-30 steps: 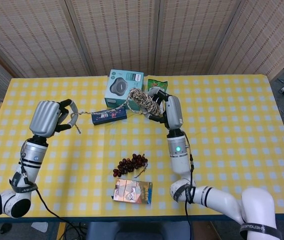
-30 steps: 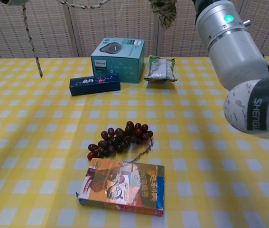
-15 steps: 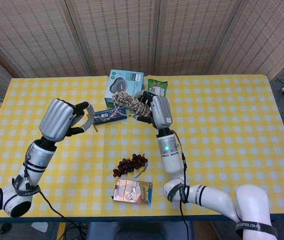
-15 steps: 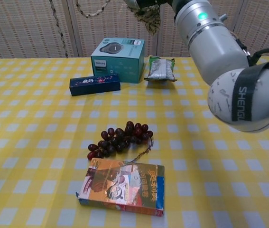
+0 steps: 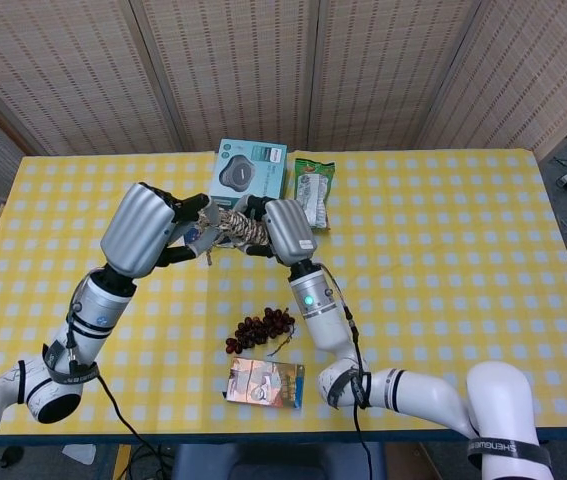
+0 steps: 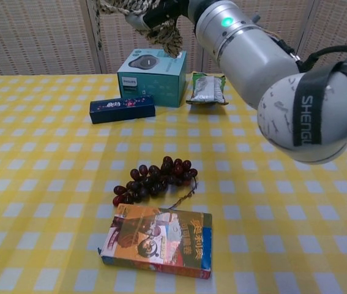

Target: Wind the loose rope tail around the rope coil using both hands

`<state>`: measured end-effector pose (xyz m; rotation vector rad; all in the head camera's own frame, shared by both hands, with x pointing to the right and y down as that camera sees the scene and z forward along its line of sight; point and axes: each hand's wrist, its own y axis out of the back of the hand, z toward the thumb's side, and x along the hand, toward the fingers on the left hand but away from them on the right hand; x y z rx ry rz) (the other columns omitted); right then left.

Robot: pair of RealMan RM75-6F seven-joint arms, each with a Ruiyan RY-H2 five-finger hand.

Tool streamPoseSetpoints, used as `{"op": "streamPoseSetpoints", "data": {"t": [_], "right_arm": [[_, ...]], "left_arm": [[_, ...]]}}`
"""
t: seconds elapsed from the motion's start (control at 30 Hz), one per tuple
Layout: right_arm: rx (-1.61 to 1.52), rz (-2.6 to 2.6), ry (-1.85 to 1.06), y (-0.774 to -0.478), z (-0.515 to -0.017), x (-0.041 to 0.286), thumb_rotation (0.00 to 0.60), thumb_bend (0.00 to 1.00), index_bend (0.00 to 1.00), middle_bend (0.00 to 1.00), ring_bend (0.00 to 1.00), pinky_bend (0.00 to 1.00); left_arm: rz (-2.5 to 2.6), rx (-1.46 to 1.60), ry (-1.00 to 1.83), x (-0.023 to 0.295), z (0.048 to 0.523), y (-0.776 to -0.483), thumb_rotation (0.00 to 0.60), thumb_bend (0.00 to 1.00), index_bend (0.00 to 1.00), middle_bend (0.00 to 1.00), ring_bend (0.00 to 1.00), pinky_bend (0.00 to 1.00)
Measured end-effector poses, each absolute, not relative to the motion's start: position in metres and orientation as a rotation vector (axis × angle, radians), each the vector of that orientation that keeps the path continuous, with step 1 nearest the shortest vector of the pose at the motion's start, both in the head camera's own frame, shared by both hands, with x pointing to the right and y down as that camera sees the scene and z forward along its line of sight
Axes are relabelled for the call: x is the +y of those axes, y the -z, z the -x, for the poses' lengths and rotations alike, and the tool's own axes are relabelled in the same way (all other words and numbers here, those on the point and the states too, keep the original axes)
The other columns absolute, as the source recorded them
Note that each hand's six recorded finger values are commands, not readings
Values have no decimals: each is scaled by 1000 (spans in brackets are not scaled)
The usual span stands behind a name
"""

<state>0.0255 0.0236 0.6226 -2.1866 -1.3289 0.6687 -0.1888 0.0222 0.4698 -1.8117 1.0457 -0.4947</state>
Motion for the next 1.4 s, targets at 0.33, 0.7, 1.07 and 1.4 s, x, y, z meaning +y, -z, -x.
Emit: {"op": "streamPoseSetpoints", "data": {"t": [0.33,0.7,1.07,1.4], "right_arm": [[-1246,2242,-680,-631,-19,28,600,300,858,667,569,629],[-1149,2281,-649,-629,-2,37,600,297,858,666,567,629],[-976,2358,-595,-632,0,53,600,276,859,666,564,629],[-961,2460,-497,-634,-13,65,600,266,870,678,563,629]], "left_arm": [[1898,1121,424,10,172,-461,600,429,772,1000,1000,1000],[1999,1145,453,3,155,-466,600,429,766,1000,1000,1000],[1990,1098,651,-10,173,-490,600,429,769,1000,1000,1000],[1970,1054,842,-16,207,-516,600,429,764,1000,1000,1000]]}}
